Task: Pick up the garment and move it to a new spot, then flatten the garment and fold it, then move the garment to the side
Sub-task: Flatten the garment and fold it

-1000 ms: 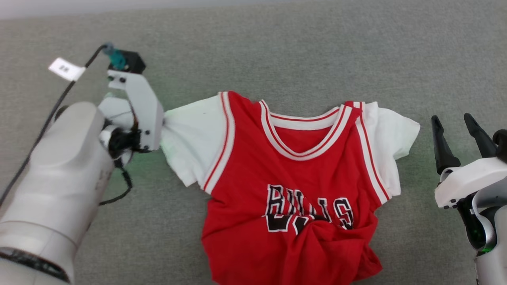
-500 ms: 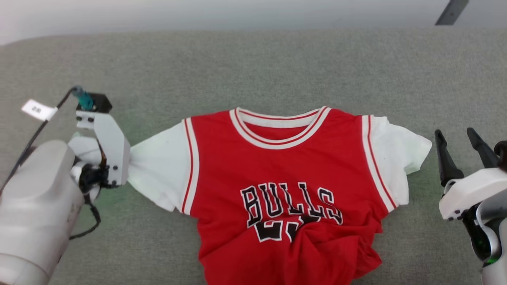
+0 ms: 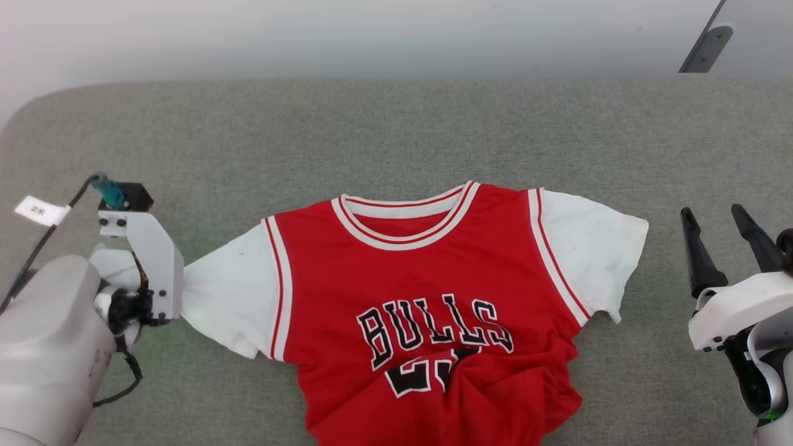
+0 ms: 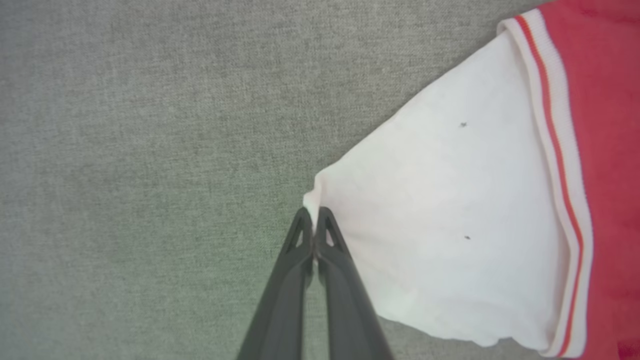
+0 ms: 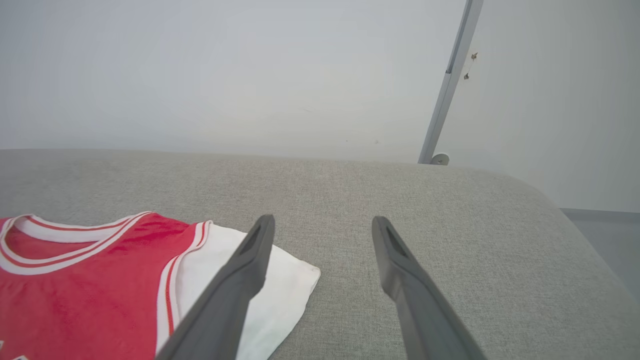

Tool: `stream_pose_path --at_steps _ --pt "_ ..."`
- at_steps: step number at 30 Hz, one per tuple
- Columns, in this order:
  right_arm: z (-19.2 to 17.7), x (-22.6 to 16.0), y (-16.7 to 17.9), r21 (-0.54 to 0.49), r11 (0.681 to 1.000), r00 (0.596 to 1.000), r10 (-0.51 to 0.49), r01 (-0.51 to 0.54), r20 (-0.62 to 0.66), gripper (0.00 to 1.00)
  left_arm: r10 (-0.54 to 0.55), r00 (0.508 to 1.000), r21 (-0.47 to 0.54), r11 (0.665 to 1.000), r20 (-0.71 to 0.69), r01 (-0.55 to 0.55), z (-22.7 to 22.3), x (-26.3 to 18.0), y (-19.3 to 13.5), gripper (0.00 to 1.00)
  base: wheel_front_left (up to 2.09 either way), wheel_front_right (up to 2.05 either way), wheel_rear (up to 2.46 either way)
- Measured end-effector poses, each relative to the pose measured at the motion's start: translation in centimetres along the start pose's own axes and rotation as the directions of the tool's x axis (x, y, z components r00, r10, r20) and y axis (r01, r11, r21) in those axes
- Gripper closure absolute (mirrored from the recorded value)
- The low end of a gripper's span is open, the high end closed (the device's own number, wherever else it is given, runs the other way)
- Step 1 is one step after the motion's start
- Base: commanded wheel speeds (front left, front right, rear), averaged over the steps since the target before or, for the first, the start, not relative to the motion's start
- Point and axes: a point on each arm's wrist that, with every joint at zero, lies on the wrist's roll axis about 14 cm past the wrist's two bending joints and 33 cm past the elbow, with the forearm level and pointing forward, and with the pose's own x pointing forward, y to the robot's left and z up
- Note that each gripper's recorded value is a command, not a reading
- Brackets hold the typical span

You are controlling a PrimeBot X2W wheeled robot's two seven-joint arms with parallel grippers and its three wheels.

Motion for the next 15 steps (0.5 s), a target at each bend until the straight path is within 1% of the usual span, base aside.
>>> stream_pose_path --at_steps 1,2,3,4,5,6,7,8,9,10,11,15 --pt "0.3 -0.1 0.0 -0.001 1.000 1.000 -0.001 0.001 0.010 0.00 -0.003 1.000 -0.001 1.000 0.006 0.003 0.0 0.0 -0.1 0.89 0.00 0.00 0.00" --pt "0.6 -0.2 -0.1 -0.002 1.000 1.000 -0.001 0.001 0.023 0.00 -0.006 1.000 -0.002 1.000 0.007 0.006 0.0 -0.1 -0.1 0.84 0.00 0.00 0.00" --pt "0.9 -0.2 -0.1 -0.003 1.000 0.999 -0.001 0.002 0.033 0.00 -0.006 1.000 0.002 1.000 0.008 0.006 0.0 -0.1 -0.2 0.82 0.00 0.00 0.00" --pt "1.2 -0.3 -0.1 -0.004 1.000 0.999 -0.003 0.004 0.046 0.00 -0.007 1.000 0.006 1.000 0.012 0.007 0.1 -0.2 -0.2 0.75 0.00 0.00 0.00" --pt "1.5 -0.4 -0.2 -0.007 1.000 0.998 -0.005 0.006 0.058 0.00 -0.010 1.000 0.010 1.000 0.015 0.010 0.2 -0.3 -0.3 0.62 0.00 0.00 0.00" --pt "1.8 -0.5 -0.3 -0.009 1.000 0.998 -0.007 0.008 0.067 0.00 -0.012 1.000 0.013 1.000 0.016 0.012 0.3 -0.3 -0.3 0.60 0.00 0.00 0.00" --pt "2.0 -0.5 -0.4 -0.010 1.000 0.997 -0.008 0.008 0.076 0.00 -0.014 1.000 0.017 1.000 0.013 0.013 0.3 -0.4 -0.4 0.64 0.00 0.00 0.00" --pt "2.2 -0.6 -0.4 -0.011 1.000 0.997 -0.008 0.009 0.083 0.00 -0.015 1.000 0.023 1.000 0.013 0.015 0.4 -0.4 -0.5 0.62 0.00 0.00 0.00" --pt "2.5 -0.6 -0.4 -0.011 1.000 0.996 -0.008 0.009 0.092 0.00 -0.019 1.000 0.031 0.999 0.018 0.018 0.6 -0.5 -0.7 0.54 0.00 0.00 0.00" --pt "2.6 -0.7 -0.4 -0.010 1.000 0.995 -0.009 0.010 0.097 0.00 -0.021 0.999 0.040 0.999 0.025 0.020 0.9 -0.5 -0.8 0.08 0.00 0.00 0.00" --pt "2.7 -0.7 -0.3 -0.011 1.000 0.995 -0.009 0.010 0.100 0.00 -0.023 0.999 0.044 0.999 0.031 0.021 1.2 -0.6 -0.9 0.00 0.00 0.00 0.00" --pt "2.8 -0.7 -0.3 -0.013 1.000 0.995 -0.009 0.010 0.102 0.00 -0.021 0.999 0.054 0.998 0.025 0.020 2.0 -0.8 -0.9 0.00 0.00 0.00 0.00"
